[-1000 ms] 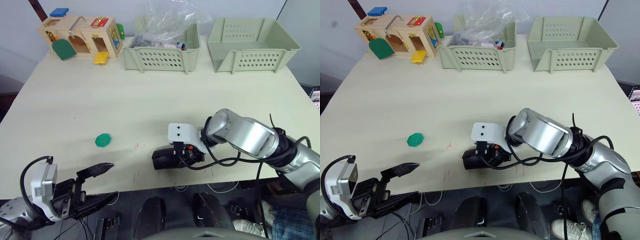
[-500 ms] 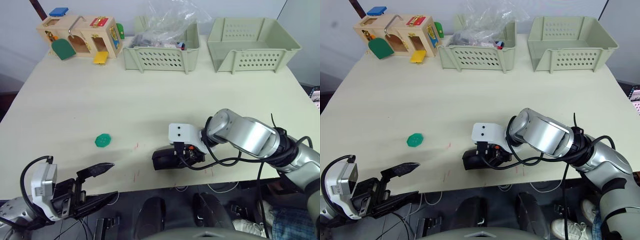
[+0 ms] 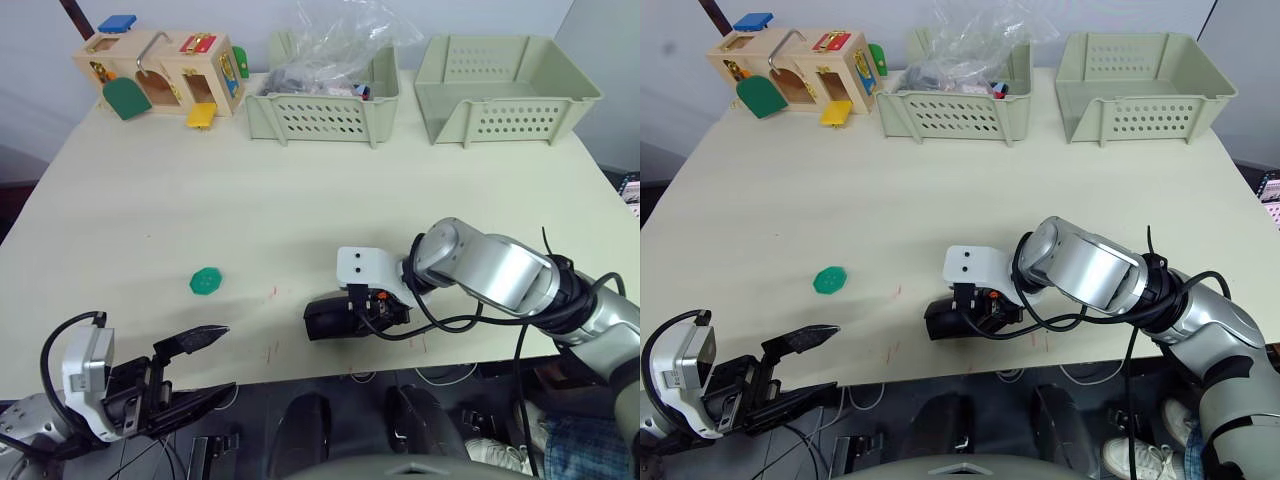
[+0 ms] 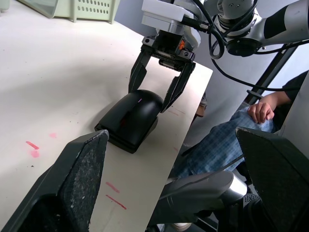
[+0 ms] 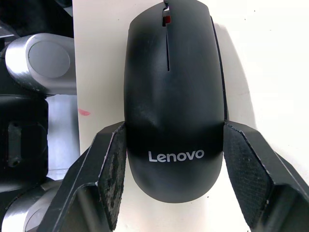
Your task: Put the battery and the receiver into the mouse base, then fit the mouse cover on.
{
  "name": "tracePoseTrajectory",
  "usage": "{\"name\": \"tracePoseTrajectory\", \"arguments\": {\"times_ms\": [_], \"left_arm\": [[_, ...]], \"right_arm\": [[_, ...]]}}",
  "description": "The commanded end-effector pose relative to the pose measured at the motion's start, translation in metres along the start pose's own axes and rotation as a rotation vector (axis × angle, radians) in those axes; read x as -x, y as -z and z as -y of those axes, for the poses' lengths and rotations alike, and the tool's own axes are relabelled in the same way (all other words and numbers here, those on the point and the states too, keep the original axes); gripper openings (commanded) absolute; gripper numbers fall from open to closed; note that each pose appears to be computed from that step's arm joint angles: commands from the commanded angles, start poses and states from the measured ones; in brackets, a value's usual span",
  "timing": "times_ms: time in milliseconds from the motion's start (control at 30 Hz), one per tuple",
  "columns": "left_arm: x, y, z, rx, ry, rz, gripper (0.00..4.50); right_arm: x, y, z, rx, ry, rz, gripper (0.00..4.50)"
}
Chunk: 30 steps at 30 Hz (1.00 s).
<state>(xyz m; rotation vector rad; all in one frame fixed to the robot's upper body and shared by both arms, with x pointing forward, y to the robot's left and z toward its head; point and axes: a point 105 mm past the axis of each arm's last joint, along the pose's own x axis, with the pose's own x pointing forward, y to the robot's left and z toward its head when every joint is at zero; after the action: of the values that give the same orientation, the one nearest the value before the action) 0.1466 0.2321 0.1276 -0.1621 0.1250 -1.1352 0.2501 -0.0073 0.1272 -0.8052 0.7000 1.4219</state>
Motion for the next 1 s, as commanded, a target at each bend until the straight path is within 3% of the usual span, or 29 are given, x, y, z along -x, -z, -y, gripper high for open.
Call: {"name": "tracePoseTrajectory", "arguments": {"times_ms": [33, 267, 433, 667, 733, 867, 933, 1000], "left_arm": [[0.0, -0.004, 0.003, -0.017, 0.014, -0.001, 4.5], [0.0, -0.004, 0.002, -0.017, 0.015, -0.003, 4.5], [0.0, -0.004, 0.002, -0.017, 0.016, -0.003, 4.5], [0.0, -0.005, 0.001, -0.016, 0.015, -0.004, 4.5], [0.0, -0.005, 0.001, -0.017, 0.014, -0.003, 4.5], [0.001, -0.005, 0.001, -0.017, 0.01, -0.002, 4.5], [0.001, -0.005, 0.002, -0.016, 0.007, -0.001, 4.5], [0.002, -0.006, 0.002, -0.016, 0.004, 0.0, 4.5]], "right_arm": [[0.004, -0.008, -0.004, 0.05, -0.007, 0.014, 2.76], [0.004, -0.008, -0.004, 0.052, -0.007, 0.017, 2.76], [0.004, -0.008, -0.004, 0.053, -0.004, 0.017, 4.44], [0.005, -0.01, -0.003, 0.059, 0.003, 0.025, 4.44], [0.009, -0.016, -0.002, 0.075, 0.011, 0.072, 4.44], [0.022, -0.039, -0.004, 0.089, 0.005, 0.289, 4.44], [0.028, -0.057, -0.004, 0.145, 0.03, 0.478, 4.44], [0.025, -0.057, -0.005, 0.127, -0.002, 0.53, 4.44]]}}
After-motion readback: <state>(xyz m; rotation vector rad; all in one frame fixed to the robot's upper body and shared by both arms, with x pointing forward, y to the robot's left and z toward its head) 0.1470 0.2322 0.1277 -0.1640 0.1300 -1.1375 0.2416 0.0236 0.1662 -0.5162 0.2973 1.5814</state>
